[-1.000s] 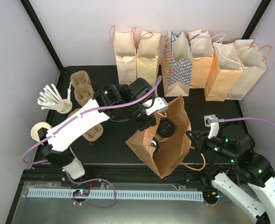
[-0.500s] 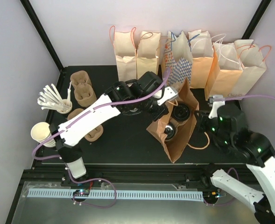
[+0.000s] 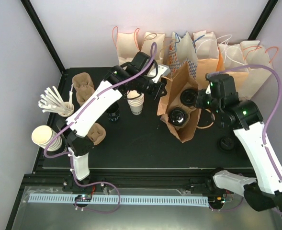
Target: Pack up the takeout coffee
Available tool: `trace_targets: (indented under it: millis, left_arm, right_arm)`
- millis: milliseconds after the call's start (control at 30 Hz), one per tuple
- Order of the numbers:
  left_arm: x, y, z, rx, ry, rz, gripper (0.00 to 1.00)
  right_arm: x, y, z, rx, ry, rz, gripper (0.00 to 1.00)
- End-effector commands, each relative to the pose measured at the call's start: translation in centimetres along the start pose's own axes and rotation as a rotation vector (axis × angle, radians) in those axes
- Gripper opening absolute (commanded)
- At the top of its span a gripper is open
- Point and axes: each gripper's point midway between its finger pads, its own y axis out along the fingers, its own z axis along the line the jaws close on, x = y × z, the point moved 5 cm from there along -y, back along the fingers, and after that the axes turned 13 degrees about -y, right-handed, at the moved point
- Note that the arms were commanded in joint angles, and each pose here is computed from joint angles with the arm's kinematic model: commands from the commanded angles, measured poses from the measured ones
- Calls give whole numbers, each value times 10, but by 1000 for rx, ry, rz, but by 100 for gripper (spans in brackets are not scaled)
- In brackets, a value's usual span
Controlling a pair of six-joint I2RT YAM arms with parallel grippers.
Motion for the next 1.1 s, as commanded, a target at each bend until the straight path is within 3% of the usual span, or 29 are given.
trace_targets:
  millis: [0, 133, 267, 567, 667, 700, 733, 767, 833, 1000, 1067]
  left_arm:
    - [4, -9, -16, -157, -104, 42, 4]
    - [3, -19, -23, -222, -182, 69, 4]
    - [-9, -22, -25, -264, -318, 162, 2]
    - [-20, -13, -5, -187, -453, 228, 3]
    - [-23, -2, 2, -165, -469, 251, 5]
    - [-23, 0, 3, -158, -473, 255, 9]
    - [-24, 1, 5, -149, -480, 259, 21]
    - [-24, 0, 7, -140, -484, 259, 36]
    - [-25, -10, 12, -91, -483, 237, 55]
    - [-37, -40, 30, 10, -477, 206, 96]
    - [-40, -51, 33, 26, -471, 195, 99]
  right_arm:
    - [14, 7, 1, 64, 61, 36, 1]
    - [32, -2, -3, 57, 95, 21, 1]
    - [31, 13, -3, 79, 125, 181, 1]
    - [33, 51, -10, 87, 126, 295, 4]
    - [32, 65, -12, 84, 126, 303, 10]
    - [33, 68, -12, 85, 123, 300, 19]
    - [35, 70, -13, 85, 119, 297, 32]
    - [37, 70, -13, 86, 119, 293, 36]
    - [44, 67, -10, 102, 107, 284, 47]
    - [47, 64, -5, 146, 78, 288, 55]
    - [47, 63, -4, 156, 71, 288, 60]
